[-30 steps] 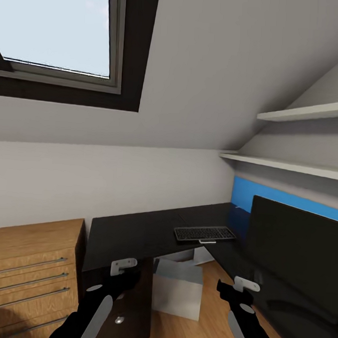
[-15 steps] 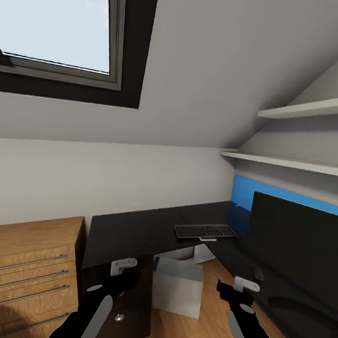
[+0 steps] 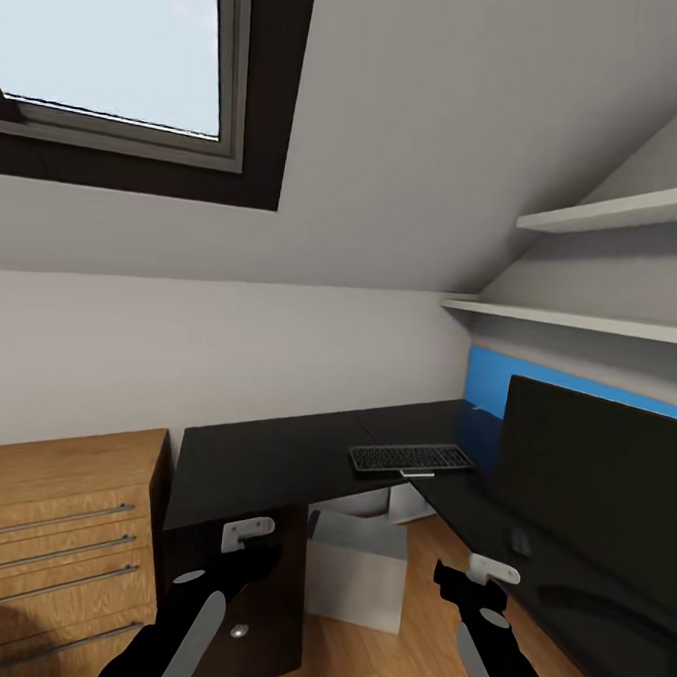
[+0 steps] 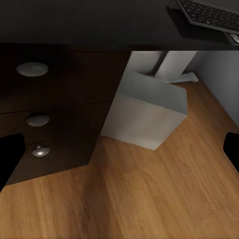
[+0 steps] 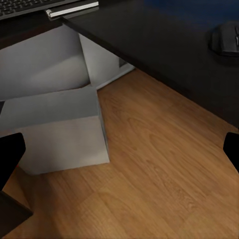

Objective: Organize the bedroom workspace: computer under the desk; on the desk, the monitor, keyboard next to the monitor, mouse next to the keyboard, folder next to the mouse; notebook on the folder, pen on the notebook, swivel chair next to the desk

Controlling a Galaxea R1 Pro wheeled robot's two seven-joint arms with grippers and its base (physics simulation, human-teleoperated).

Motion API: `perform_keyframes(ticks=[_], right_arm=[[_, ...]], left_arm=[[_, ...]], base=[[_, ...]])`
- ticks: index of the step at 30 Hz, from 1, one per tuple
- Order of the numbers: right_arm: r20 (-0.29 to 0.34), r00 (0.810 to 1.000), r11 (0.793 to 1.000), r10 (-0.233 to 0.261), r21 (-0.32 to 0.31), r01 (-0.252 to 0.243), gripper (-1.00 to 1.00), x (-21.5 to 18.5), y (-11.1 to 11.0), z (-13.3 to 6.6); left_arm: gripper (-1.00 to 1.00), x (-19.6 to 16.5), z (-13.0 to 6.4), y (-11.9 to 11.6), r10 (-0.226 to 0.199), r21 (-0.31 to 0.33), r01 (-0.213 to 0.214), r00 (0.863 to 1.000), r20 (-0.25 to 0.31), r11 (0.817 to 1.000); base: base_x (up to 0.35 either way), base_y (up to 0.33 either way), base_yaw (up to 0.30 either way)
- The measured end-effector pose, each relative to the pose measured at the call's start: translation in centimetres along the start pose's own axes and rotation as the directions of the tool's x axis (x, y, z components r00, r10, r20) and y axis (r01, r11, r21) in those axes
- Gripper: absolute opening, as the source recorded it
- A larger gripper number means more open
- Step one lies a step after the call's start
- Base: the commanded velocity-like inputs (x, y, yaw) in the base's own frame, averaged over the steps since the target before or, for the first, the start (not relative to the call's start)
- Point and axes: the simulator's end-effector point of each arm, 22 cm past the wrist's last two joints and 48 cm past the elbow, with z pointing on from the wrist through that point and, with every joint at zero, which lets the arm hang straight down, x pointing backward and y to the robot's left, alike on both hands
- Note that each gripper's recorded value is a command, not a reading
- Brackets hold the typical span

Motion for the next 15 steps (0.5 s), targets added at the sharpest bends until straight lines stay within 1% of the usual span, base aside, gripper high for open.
perform_keyframes(ticks=[15], right_arm=[[0.002, 1.000, 1.000, -0.001, 0.000, 0.001, 1.00, 0.37, -0.03, 0.19]], left_arm=[[1.00, 0.82, 0.34, 0.34, 0.003, -0.005, -0.003, 1.000, -0.010, 1.000]], base=[[0.000, 0.000, 0.000]])
